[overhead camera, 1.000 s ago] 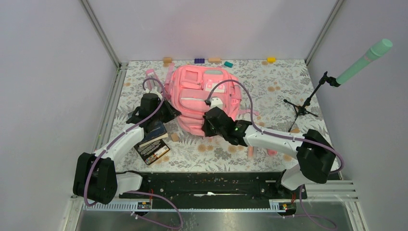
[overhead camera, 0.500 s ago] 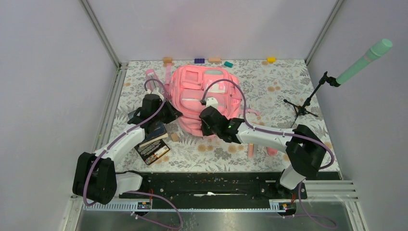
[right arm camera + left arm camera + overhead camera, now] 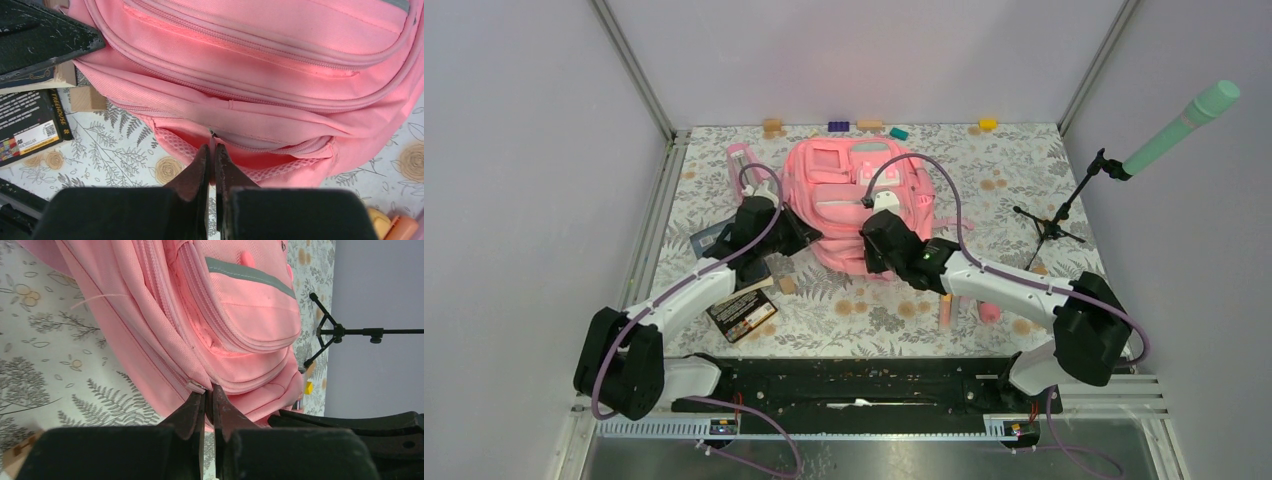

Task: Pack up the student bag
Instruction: Unzip the student bag at the center of the board.

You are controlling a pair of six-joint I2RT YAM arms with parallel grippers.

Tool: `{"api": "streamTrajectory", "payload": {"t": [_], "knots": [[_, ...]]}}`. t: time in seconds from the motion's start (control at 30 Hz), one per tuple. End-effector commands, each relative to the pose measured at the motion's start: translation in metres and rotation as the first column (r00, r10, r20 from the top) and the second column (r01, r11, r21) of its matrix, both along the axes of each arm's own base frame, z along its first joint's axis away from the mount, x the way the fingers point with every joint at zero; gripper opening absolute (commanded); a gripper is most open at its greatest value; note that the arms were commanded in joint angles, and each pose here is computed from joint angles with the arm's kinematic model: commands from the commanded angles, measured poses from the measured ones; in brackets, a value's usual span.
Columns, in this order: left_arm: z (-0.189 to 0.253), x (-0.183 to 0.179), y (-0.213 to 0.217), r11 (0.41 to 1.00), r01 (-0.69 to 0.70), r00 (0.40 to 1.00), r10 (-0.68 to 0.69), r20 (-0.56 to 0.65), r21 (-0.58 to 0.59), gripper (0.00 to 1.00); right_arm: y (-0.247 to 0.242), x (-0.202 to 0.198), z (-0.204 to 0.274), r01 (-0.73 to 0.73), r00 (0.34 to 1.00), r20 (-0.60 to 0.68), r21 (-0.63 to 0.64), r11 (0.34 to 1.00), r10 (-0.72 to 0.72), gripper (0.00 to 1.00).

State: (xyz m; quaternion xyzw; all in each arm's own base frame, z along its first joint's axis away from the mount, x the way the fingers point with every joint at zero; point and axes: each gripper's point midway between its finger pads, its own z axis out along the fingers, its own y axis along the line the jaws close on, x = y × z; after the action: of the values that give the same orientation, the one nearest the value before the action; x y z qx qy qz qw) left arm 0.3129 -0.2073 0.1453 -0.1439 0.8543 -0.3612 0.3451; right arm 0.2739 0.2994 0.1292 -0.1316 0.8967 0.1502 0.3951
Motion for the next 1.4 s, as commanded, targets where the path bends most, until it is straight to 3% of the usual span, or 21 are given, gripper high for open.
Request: {"api": "streamTrajectory", "payload": {"t": [0.0, 0.23, 0.97, 1.23, 1.37], "knots": [[0.05, 0.018, -0.033, 0.991, 0.029, 0.993, -0.014, 0.114, -0.132, 0.0, -0.005, 0.01, 0.022, 0.019, 0.997, 0.078, 0.029, 0.999, -0.021, 0.0], [0.066, 0.021, -0.05, 0.983, 0.033, 0.991, -0.009, 0.137, -0.178, 0.0, 0.025, -0.005, 0.036, -0.107, 0.988, 0.118, 0.015, 0.994, 0.104, 0.0], [0.059, 0.0, -0.08, 0.952, 0.161, 0.985, -0.141, 0.097, -0.261, 0.0, 0.069, 0.013, 0.023, -0.151, 0.98, 0.146, 0.096, 0.984, 0.136, 0.0], [0.064, -0.005, -0.083, 0.943, 0.177, 0.983, -0.156, 0.096, -0.28, 0.0, 0.079, 0.008, 0.032, -0.166, 0.957, 0.253, 0.093, 0.982, 0.138, 0.0], [0.071, -0.006, -0.081, 0.941, 0.177, 0.982, -0.152, 0.109, -0.29, 0.0, 0.088, 0.002, 0.036, -0.248, 0.934, 0.292, 0.115, 0.962, 0.206, 0.0]]}}
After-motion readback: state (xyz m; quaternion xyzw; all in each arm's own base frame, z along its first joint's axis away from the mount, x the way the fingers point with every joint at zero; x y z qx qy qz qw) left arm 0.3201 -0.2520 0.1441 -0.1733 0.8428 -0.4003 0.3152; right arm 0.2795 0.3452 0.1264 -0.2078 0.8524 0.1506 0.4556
